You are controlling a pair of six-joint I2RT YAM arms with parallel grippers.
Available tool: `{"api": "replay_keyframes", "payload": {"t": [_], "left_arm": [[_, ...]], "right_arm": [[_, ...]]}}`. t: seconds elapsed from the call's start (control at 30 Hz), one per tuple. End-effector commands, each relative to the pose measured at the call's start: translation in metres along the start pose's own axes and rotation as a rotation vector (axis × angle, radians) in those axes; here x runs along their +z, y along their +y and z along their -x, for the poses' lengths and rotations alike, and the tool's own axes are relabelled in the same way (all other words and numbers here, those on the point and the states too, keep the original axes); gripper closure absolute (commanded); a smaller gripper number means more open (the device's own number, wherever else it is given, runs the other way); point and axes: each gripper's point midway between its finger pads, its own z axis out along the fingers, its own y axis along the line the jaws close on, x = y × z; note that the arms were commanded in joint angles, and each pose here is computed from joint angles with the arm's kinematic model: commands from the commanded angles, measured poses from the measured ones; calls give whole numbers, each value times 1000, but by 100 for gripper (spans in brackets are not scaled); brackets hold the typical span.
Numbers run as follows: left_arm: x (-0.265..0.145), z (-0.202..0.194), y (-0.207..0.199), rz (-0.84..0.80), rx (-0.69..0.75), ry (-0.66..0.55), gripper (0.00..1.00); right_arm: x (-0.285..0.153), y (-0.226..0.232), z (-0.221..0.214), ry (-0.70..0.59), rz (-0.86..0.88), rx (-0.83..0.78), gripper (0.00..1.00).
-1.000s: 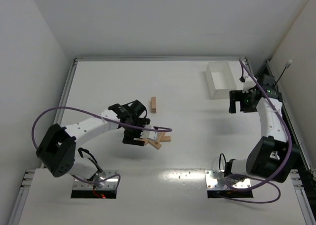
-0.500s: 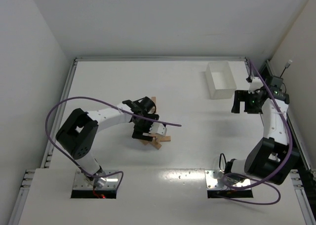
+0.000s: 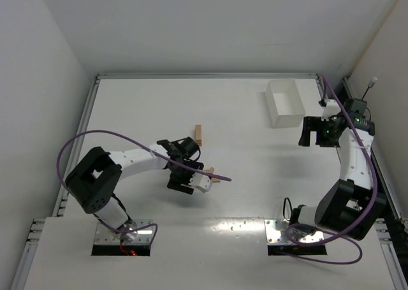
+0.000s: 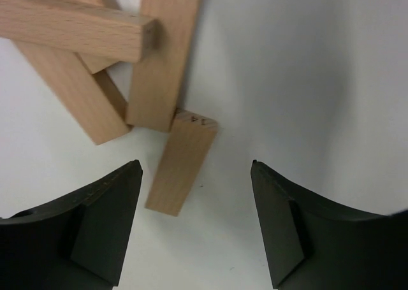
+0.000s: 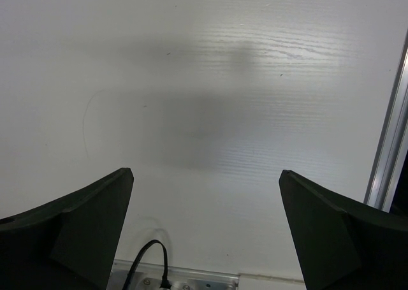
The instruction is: Build the wood block tower
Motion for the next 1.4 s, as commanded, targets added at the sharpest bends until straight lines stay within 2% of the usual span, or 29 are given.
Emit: {"api": "replay_keyframes", "payload": {"t": [0.0, 0.03, 0.1, 0.43, 0.53, 0.57, 0.6, 0.73, 0.8, 0.87, 0.9, 1.0, 1.03, 1.07, 1.13, 1.17, 1.2, 1.27, 1.37], "left_arm": [[-3, 12, -9, -2, 39, -55, 34], [-1, 10, -13, -12, 25, -50, 39], [1, 9, -13, -8, 16, -52, 41], [6, 9, -2, 49, 43, -57, 41], [8, 7, 0, 53, 43, -49, 52], [11, 6, -1, 42, 39, -44, 60], [11, 6, 2, 57, 42, -41, 64], [15, 2, 1, 46, 37, -23, 76], [15, 2, 1, 46, 37, -23, 86], [12, 5, 4, 58, -11, -31, 89], [7, 11, 13, 81, -30, -44, 100], [-2, 21, 20, 107, -228, -58, 100], [-10, 32, 34, 140, -286, -87, 100], [-16, 37, 30, 127, -417, -90, 100], [-32, 47, 48, 197, -557, -108, 100], [-43, 55, 53, 246, -729, -148, 100], [-55, 47, 65, 355, -842, -127, 100], [-79, 58, 79, 448, -1034, -210, 100], [-99, 82, 80, 446, -1136, -266, 100]], "right_arm": [[-13, 1, 18, -69, 0, -26, 4], [-13, 1, 18, -69, 0, -26, 4], [-14, 0, 18, -73, 4, -10, 4], [-10, 2, 9, -60, 33, 25, 4], [-10, 0, 8, -61, 28, 32, 4], [-10, 0, 8, -61, 28, 32, 4], [-10, 0, 8, -61, 28, 32, 4], [-8, -1, 7, -53, 31, 36, 4], [-8, 0, 7, -53, 31, 45, 4], [-6, 1, 7, -49, 45, 48, 4], [-6, 2, 7, -49, 46, 57, 4], [-4, 7, 5, -49, 73, 71, 4], [-4, 9, 6, -53, 83, 71, 4], [-4, 9, 6, -53, 84, 80, 4], [-3, 9, 3, -49, 91, 103, 4], [-2, 13, 4, -50, 118, 106, 4], [0, 17, 1, -44, 137, 120, 4], [3, 23, -2, -44, 188, 151, 4], [8, 30, -10, -33, 228, 197, 4]]}}
